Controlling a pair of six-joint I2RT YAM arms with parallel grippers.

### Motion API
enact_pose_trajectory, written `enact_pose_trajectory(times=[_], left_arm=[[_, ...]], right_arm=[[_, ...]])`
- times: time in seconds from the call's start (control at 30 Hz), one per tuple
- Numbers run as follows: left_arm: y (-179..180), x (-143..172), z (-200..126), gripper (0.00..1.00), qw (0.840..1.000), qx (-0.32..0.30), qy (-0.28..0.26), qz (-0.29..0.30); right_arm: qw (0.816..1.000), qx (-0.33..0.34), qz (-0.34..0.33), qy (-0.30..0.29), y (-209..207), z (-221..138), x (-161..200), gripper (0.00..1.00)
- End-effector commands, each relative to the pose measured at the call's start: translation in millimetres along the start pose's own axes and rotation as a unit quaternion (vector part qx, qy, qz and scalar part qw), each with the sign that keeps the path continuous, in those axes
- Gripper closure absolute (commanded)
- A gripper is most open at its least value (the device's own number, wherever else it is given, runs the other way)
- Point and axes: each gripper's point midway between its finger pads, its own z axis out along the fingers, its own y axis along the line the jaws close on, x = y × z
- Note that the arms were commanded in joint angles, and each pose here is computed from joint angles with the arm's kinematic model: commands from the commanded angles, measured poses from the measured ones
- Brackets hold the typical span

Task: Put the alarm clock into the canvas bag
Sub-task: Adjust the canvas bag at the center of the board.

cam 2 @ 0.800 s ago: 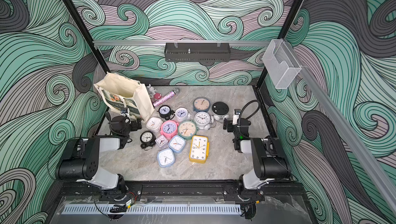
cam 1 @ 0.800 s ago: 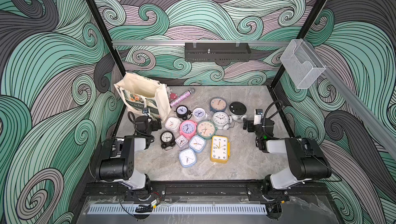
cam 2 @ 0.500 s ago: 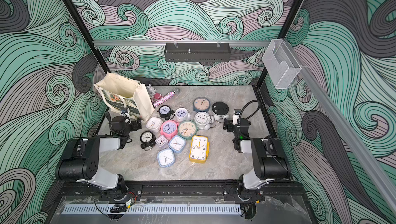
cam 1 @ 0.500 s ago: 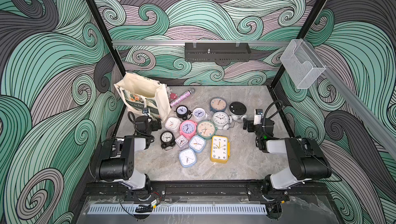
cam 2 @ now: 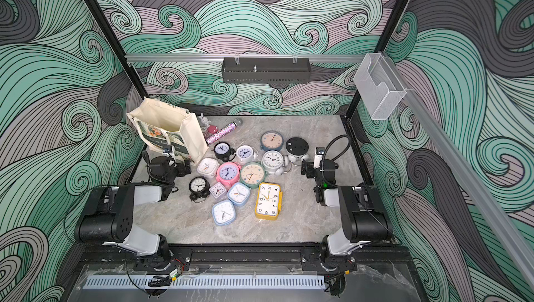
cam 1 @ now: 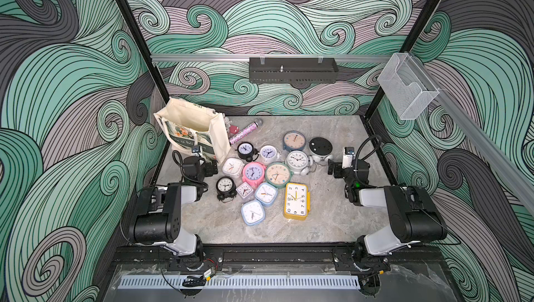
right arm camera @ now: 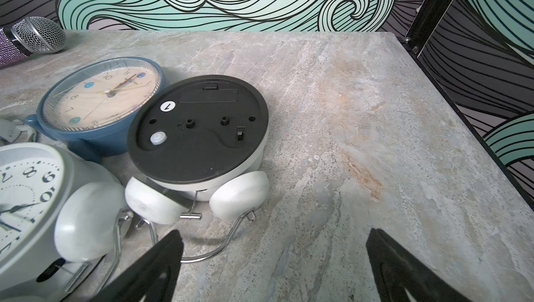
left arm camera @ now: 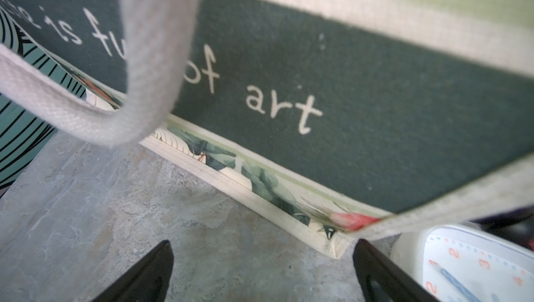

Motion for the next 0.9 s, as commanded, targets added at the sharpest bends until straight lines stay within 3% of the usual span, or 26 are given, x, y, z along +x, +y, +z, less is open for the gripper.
enact_pose_trajectory(times=[0.0, 0.73, 0.8, 0.87], left_arm=[[-3, -11, 2, 0.01, 1.0, 0.006, -0.013, 0.004], [1, -12, 1, 0.01, 1.0, -0.003, -0.016, -0.007], [8, -21, -7, 0.01, 0.999, -0.023, -0.034, -0.009], [15, -29, -17, 0.01, 0.999, -0.044, -0.012, -0.019]], right_arm=[[1.0, 0.002, 0.0, -0.019, 0, 1, -14, 0.0], [1.0, -0.008, 0.013, -0.022, -3, 0, -14, 0.0], [1.0, -0.009, 0.015, -0.021, -3, 0, -15, 0.0], [0.999, -0.005, 0.015, -0.03, -5, -2, -18, 0.0]])
